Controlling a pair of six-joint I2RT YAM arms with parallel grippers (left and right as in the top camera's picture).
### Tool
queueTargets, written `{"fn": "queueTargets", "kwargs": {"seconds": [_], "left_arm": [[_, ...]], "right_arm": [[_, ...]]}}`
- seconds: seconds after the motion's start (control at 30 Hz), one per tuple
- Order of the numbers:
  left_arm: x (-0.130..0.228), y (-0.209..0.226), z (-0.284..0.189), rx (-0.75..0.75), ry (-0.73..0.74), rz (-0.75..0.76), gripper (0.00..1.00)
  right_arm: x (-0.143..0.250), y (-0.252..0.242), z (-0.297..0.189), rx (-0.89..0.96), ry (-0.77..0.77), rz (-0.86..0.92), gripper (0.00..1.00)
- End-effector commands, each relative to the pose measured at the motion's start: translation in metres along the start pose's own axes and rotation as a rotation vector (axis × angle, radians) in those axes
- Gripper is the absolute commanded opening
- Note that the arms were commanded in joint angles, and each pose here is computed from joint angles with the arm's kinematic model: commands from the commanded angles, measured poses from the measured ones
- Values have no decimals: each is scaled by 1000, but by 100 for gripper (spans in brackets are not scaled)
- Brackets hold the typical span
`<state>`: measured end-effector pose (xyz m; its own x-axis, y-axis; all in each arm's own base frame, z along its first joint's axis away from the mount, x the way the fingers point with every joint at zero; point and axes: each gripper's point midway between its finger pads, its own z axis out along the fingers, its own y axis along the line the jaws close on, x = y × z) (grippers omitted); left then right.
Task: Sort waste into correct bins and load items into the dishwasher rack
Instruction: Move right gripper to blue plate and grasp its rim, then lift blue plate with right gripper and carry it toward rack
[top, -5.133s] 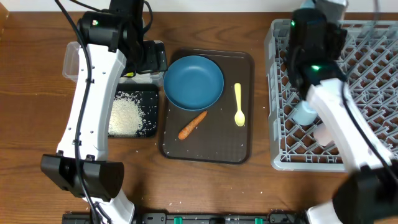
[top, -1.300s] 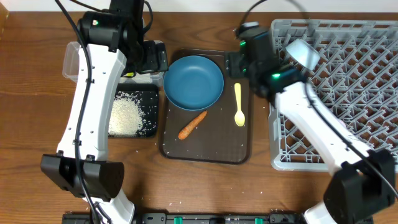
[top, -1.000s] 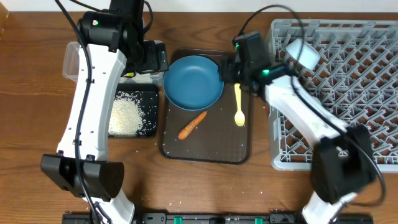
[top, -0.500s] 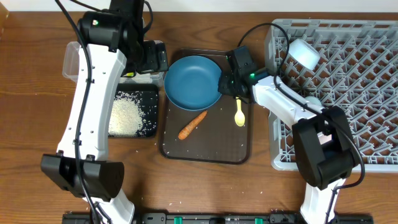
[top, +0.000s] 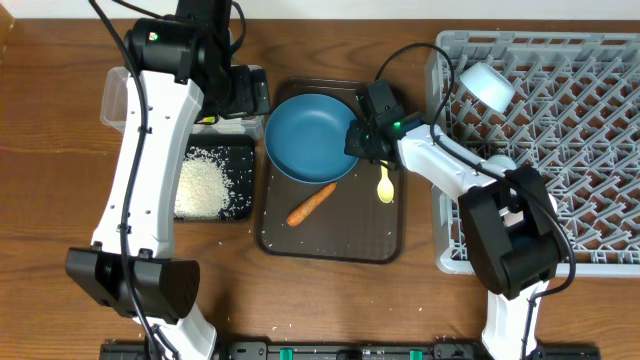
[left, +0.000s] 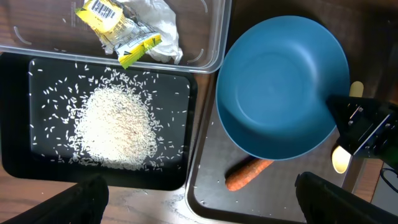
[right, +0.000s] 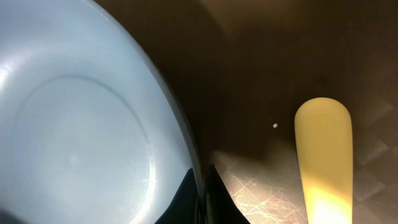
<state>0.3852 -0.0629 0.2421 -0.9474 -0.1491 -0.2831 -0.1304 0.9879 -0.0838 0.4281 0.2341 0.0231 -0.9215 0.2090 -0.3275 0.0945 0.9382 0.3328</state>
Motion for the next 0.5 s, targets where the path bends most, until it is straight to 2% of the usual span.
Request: {"fn": "queueTargets", "kwargs": {"seconds": [0.0,0.23,0.47], "left_arm": [[0,1,0,-7,2,-6,98],[0,1,0,-7,3,-6,98],[0,1,0,-7,2,-6,98]], "right_arm": [[-12,-2,-5,0,-29,13,1],[-66,6,-72,-55,-219,-35,1],[-127,-54,-194,133,-538,71,1]]}}
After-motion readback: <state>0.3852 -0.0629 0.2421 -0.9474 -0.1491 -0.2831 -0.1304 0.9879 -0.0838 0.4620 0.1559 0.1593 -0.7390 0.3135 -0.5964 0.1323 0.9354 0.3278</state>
